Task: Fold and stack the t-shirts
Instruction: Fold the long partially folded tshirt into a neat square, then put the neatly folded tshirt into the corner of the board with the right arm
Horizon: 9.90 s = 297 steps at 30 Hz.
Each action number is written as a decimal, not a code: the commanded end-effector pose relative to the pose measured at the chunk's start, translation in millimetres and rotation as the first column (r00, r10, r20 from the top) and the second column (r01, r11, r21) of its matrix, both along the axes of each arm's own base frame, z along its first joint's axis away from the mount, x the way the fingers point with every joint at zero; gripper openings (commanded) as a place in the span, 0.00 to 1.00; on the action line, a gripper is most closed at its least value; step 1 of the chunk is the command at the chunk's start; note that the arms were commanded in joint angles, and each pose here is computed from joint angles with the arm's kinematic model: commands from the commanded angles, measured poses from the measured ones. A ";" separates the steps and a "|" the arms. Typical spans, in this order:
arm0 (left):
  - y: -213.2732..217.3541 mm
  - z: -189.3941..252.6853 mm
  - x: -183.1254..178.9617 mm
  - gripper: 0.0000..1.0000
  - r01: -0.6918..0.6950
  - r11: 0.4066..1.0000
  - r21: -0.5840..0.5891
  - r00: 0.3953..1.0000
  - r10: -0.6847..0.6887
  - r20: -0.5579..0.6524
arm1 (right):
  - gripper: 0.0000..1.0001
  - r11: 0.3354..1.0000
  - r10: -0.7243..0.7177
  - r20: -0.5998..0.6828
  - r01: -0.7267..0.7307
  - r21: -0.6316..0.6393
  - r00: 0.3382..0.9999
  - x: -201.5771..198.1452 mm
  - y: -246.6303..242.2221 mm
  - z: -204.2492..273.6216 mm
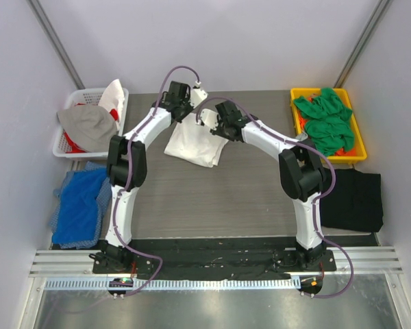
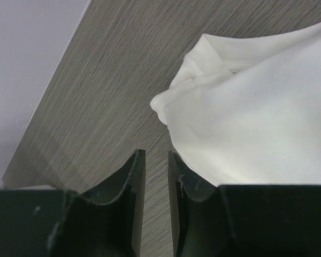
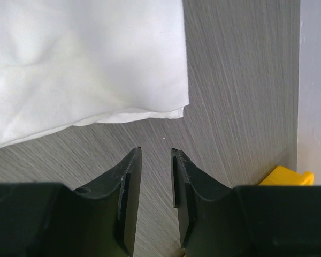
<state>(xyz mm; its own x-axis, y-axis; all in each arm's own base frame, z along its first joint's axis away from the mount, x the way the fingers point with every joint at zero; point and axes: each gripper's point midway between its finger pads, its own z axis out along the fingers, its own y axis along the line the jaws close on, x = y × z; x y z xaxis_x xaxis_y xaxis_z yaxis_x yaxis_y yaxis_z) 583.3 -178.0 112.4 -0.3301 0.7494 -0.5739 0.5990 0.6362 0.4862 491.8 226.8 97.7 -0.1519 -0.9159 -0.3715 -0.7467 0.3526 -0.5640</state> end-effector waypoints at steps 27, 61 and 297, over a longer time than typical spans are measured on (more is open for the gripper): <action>-10.6 -48.3 -34.8 0.41 -0.021 0.996 -0.091 0.984 0.004 -0.175 | 0.53 0.968 -0.040 -0.030 0.046 0.247 0.999 21.6 57.8 -18.1; -7.4 3.9 -41.4 0.45 -0.040 0.994 -0.097 0.986 0.023 -0.168 | 0.59 0.764 -0.357 -0.230 0.425 0.485 0.905 -28.9 -5.4 41.0; 14.6 -13.4 -153.0 0.64 0.061 0.997 -0.050 0.913 -0.076 -0.401 | 0.11 0.168 -0.890 -0.448 0.972 -0.162 0.079 -303.4 -504.8 28.3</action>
